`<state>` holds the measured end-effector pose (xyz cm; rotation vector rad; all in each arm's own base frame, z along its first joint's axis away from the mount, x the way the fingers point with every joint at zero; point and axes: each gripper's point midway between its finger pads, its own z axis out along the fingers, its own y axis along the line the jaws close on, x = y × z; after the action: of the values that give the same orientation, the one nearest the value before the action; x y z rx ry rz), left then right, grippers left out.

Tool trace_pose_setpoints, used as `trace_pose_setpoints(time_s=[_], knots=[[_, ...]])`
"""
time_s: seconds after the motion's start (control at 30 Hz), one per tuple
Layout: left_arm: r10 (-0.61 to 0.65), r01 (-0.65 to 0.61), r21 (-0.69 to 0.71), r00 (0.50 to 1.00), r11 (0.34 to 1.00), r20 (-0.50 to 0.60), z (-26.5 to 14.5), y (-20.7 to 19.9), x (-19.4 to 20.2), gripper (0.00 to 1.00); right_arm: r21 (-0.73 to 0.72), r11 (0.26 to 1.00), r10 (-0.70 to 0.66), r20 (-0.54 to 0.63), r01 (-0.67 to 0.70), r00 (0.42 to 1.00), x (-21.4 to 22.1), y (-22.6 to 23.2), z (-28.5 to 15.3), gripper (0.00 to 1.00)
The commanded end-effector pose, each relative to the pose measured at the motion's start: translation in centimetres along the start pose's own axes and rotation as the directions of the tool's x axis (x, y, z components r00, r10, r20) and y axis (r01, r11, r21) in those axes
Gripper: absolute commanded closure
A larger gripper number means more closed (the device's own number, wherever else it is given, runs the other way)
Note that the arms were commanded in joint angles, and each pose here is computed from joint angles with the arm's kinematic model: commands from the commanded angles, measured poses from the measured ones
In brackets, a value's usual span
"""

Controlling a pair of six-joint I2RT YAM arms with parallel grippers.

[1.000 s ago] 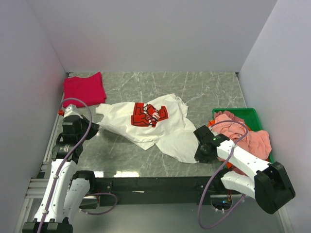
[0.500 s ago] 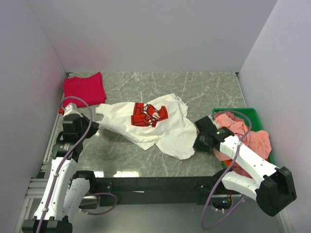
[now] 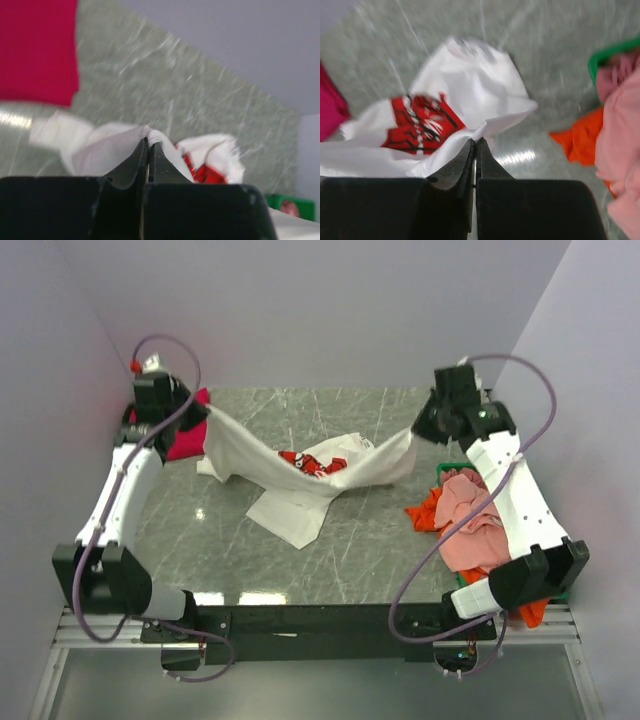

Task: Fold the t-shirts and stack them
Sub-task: Flatten the tshirt out

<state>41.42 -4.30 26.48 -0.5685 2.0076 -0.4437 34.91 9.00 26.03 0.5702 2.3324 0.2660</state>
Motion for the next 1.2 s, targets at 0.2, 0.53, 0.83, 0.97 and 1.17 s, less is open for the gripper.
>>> trace_pose_setpoints(time_s=[0.2,0.53,0.83,0.97,1.17], knots=[[-0.048,-0.089,0.383,0.941,0.920,0.335,-2.7,-15.7,-19.2,1.00,-0.234,0.971,0.050,0.426,0.057,0.904,-16.6,8.0,-11.4,1.00],[-0.114,-0.274,0.517,0.792,0.811,0.599,-17.4,-18.9,-23.6,1.00,-0.431,0.871,0.273,0.825,0.237,0.495,-22.5,7.8,-32.1,1.00],[-0.115,-0.360,0.443,0.656,0.821,0.746,-30.4,-17.1,-21.6,1.00,-0.443,0.821,0.353,0.890,0.362,0.289,-20.2,4.6,-44.9,1.00],[-0.149,-0.378,0.457,0.617,0.805,0.773,-34.5,-17.0,-20.8,0.99,-0.447,0.813,0.373,0.892,0.374,0.254,-19.3,3.4,-47.5,1.00],[-0.161,-0.329,0.489,0.676,0.808,0.719,-32.1,-16.3,-19.3,0.99,-0.425,0.831,0.338,0.898,0.359,0.281,-19.2,3.4,-45.7,1.00]])
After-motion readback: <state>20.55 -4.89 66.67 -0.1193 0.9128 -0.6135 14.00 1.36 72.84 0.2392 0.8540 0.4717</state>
